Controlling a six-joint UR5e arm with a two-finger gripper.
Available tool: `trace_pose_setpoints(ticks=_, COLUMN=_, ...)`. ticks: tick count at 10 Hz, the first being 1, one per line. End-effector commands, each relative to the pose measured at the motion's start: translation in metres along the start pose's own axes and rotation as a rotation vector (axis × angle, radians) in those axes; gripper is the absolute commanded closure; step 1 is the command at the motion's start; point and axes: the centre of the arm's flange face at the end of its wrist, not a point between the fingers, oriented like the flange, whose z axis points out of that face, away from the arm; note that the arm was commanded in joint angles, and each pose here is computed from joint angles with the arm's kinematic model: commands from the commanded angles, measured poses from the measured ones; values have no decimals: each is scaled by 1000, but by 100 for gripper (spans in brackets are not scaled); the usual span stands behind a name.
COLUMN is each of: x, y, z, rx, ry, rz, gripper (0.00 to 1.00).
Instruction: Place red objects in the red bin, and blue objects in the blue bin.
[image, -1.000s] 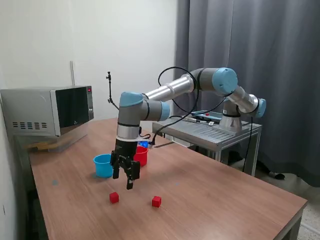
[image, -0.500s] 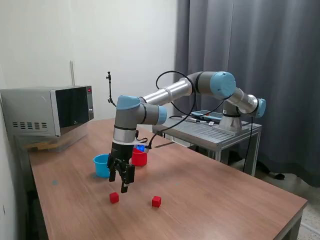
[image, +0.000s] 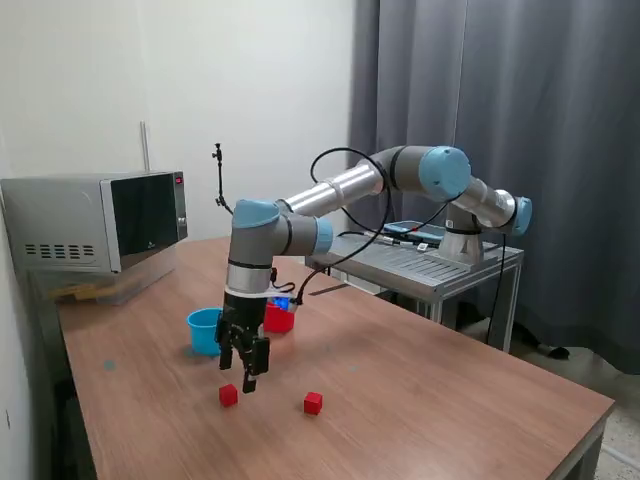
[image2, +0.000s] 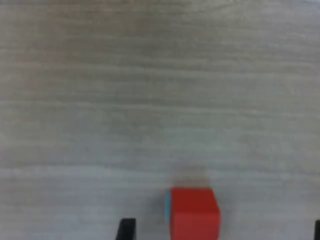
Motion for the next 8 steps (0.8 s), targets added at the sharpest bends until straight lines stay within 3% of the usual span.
trace_pose_setpoints(ticks=1, x=1, y=-5, z=17, rx=23, ry=0, rz=-1, gripper=0)
trace_pose_setpoints(ticks=5, x=1, y=-3, z=14, rx=14, ry=-1, rz=-2, gripper=0)
trace_pose_setpoints(ticks=8, x=0, y=4, z=6, rx=-45, ry=0, rz=-3, gripper=0)
